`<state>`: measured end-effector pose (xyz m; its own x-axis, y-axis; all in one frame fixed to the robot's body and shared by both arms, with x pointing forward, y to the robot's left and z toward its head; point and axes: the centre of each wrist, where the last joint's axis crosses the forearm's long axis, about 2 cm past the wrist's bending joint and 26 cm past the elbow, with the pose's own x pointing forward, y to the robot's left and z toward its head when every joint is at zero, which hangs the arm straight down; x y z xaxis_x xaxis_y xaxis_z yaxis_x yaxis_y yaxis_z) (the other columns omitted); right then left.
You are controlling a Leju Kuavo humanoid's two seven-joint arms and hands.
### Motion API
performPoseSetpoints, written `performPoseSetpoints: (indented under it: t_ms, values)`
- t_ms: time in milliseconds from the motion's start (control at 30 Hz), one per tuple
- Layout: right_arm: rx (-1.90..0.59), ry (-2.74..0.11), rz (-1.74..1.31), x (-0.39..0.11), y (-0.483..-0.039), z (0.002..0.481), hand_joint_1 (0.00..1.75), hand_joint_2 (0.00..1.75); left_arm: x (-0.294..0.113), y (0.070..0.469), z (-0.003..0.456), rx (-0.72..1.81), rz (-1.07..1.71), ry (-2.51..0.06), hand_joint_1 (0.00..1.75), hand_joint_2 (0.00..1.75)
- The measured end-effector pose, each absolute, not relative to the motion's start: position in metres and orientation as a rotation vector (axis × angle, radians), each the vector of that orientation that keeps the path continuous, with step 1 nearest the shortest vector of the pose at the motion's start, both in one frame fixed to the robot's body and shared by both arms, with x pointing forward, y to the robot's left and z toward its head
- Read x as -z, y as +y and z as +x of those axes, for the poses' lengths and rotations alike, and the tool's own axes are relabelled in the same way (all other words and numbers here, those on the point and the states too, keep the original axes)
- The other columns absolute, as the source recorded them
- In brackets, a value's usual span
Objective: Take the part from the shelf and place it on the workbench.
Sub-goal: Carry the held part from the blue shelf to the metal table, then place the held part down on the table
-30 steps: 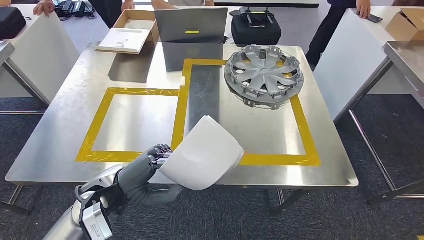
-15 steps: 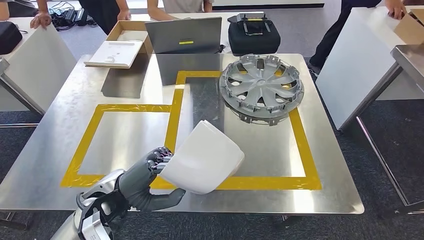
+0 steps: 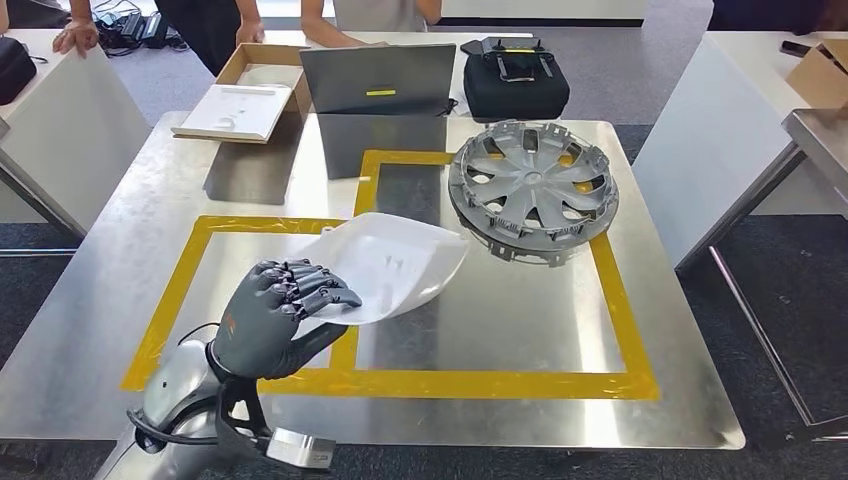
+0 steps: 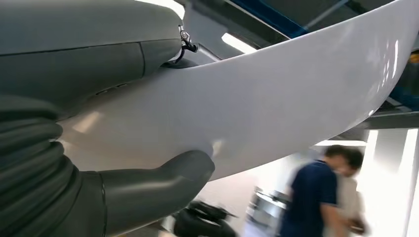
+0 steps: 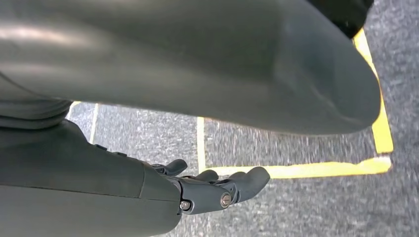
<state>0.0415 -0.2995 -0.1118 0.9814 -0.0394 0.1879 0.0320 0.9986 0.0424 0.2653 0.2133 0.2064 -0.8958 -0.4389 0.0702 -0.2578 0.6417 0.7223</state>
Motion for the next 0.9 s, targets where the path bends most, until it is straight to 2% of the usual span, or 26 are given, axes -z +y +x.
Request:
performPoseSetpoints:
  t_ms: [167,900]
  values:
    - [0.033,-0.196,0.046,0.112,-0.297,0.042,0.00,0.00,-0.178,0.238,0.281,1.242,0.830,-2.449,1.75,1.75]
    - [0.047,-0.182,0.067,0.112,-0.283,0.040,0.00,0.00,-0.085,0.348,0.334,1.470,1.141,-1.822,1.75,1.75]
